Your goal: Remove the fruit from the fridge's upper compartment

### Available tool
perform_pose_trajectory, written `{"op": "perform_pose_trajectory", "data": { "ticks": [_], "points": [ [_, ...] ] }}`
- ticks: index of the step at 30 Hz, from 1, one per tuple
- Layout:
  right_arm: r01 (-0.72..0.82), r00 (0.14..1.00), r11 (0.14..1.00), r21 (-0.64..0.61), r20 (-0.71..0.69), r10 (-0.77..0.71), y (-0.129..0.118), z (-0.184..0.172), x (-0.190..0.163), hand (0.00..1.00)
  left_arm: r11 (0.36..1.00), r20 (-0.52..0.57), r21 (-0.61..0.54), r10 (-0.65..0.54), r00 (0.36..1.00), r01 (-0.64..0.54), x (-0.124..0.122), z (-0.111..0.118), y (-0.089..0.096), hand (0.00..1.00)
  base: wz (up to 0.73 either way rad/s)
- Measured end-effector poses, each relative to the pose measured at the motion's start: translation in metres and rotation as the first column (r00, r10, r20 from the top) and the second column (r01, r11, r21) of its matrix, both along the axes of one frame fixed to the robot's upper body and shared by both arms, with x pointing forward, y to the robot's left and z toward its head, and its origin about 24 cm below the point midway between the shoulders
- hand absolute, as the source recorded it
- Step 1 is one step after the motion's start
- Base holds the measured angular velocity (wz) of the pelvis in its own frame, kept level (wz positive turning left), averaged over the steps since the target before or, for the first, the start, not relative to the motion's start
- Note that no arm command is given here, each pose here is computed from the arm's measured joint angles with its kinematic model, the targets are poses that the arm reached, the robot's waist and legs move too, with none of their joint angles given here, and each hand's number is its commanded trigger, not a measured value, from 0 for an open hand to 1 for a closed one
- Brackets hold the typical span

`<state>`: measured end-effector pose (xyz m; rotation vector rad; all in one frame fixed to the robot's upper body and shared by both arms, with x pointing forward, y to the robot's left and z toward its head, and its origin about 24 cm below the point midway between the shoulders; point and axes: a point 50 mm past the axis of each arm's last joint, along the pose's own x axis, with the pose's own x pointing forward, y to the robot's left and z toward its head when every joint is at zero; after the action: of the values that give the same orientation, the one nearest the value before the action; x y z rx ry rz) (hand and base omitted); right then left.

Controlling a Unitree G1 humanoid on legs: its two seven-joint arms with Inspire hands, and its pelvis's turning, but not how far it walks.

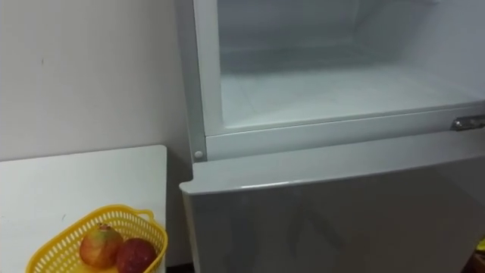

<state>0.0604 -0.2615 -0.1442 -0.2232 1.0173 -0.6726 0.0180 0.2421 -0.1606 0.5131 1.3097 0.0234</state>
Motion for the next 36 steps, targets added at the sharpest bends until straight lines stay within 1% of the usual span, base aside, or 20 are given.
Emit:
{"op": "perform_pose_trajectory", "data": {
  "ticks": [2,5,7,9,13,17,21,23,25,26,27,28,29,31,32,34,35,36],
  "points": [
    [0.023,0.999,0.998,0.055,-0.041,-0.021,0.001,-0.005,-0.008,0.0,1.0,-0.026,0.006,0.01,1.0,-0.01,-0.004,0.0,0.003,0.0,0.03],
    [0.015,0.992,0.99,0.137,-0.125,0.003,0.004,-0.013,-0.02,0.0,0.999,-0.066,0.01,0.034,0.997,-0.033,-0.012,-0.001,0.002,0.0,0.0],
    [0.018,0.983,0.98,0.199,-0.181,0.018,0.008,-0.017,-0.03,0.0,0.999,-0.085,0.003,0.047,0.995,-0.047,-0.015,-0.003,-0.002,0.0,0.02],
    [0.022,0.977,0.972,0.235,-0.21,0.029,0.01,-0.02,-0.035,0.0,0.998,-0.1,-0.013,0.054,0.993,-0.056,-0.016,-0.004,-0.005,0.0,0.07],
    [0.025,0.97,0.963,0.269,-0.239,0.042,0.012,-0.022,-0.039,0.0,0.997,-0.13,-0.037,0.058,0.99,-0.063,-0.016,-0.006,-0.008,0.0,0.04],
    [0.026,0.969,0.957,0.29,-0.241,0.047,0.013,-0.022,-0.037,0.0,0.997,-0.122,-0.048,0.055,0.991,-0.061,-0.011,-0.005,-0.007,0.0,0.01],
    [0.071,0.976,0.943,0.324,-0.22,0.002,0.012,-0.022,-0.033,0.0,0.996,-0.113,-0.045,0.068,0.991,-0.073,-0.008,-0.005,-0.005,0.0,0.01],
    [0.118,0.973,0.932,0.344,-0.227,-0.039,0.013,-0.023,-0.038,0.0,0.995,-0.11,-0.041,0.084,0.99,-0.089,-0.009,-0.005,-0.003,0.0,0.05],
    [0.238,0.96,0.899,0.367,-0.228,-0.162,0.012,-0.024,-0.044,0.0,0.992,-0.092,-0.035,0.119,0.989,-0.122,-0.006,-0.003,0.0,0.0,0.04],
    [0.274,0.953,0.887,0.373,-0.227,-0.199,0.012,-0.024,-0.046,0.0,0.991,-0.089,-0.032,0.13,0.988,-0.134,-0.006,-0.003,0.002,0.0,0.08],
    [0.369,0.927,0.846,0.385,-0.22,-0.304,0.01,-0.024,-0.052,0.0,0.987,-0.083,-0.024,0.158,0.984,-0.16,-0.007,-0.002,0.005,0.0,0.14],
    [0.48,0.877,0.781,0.4,-0.205,-0.433,0.009,-0.024,-0.057,0.0,0.984,-0.079,-0.016,0.177,0.981,-0.179,-0.008,-0.002,0.008,0.0,0.16],
    [0.53,0.847,0.744,0.408,-0.197,-0.494,0.008,-0.024,-0.06,0.0,0.982,-0.073,-0.013,0.189,0.979,-0.19,-0.008,-0.001,0.009,0.0,0.1],
    [0.697,0.688,0.57,0.436,-0.182,-0.703,0.006,-0.023,-0.074,0.0,0.976,-0.054,0.005,0.218,0.974,-0.218,-0.009,0.001,0.014,0.0,0.0],
    [0.727,0.641,0.521,0.447,-0.172,-0.748,0.005,-0.023,-0.074,0.0,0.974,-0.047,0.008,0.226,0.973,-0.226,-0.008,0.001,0.015,0.0,0.0],
    [0.816,0.425,0.31,0.488,-0.142,-0.894,0.003,-0.022,-0.079,0.0,0.966,-0.036,0.015,0.258,0.965,-0.258,-0.008,0.002,0.017,0.0,0.0],
    [0.825,0.37,0.258,0.504,-0.135,-0.919,0.002,-0.022,-0.079,0.0,0.965,-0.035,0.018,0.262,0.964,-0.262,-0.009,0.002,0.017,0.0,-0.09],
    [0.833,0.269,0.165,0.528,-0.126,-0.955,0.001,-0.021,-0.077,0.0,0.962,-0.033,0.022,0.274,0.961,-0.273,-0.009,0.002,0.018,0.0,-0.15]
  ]
}}
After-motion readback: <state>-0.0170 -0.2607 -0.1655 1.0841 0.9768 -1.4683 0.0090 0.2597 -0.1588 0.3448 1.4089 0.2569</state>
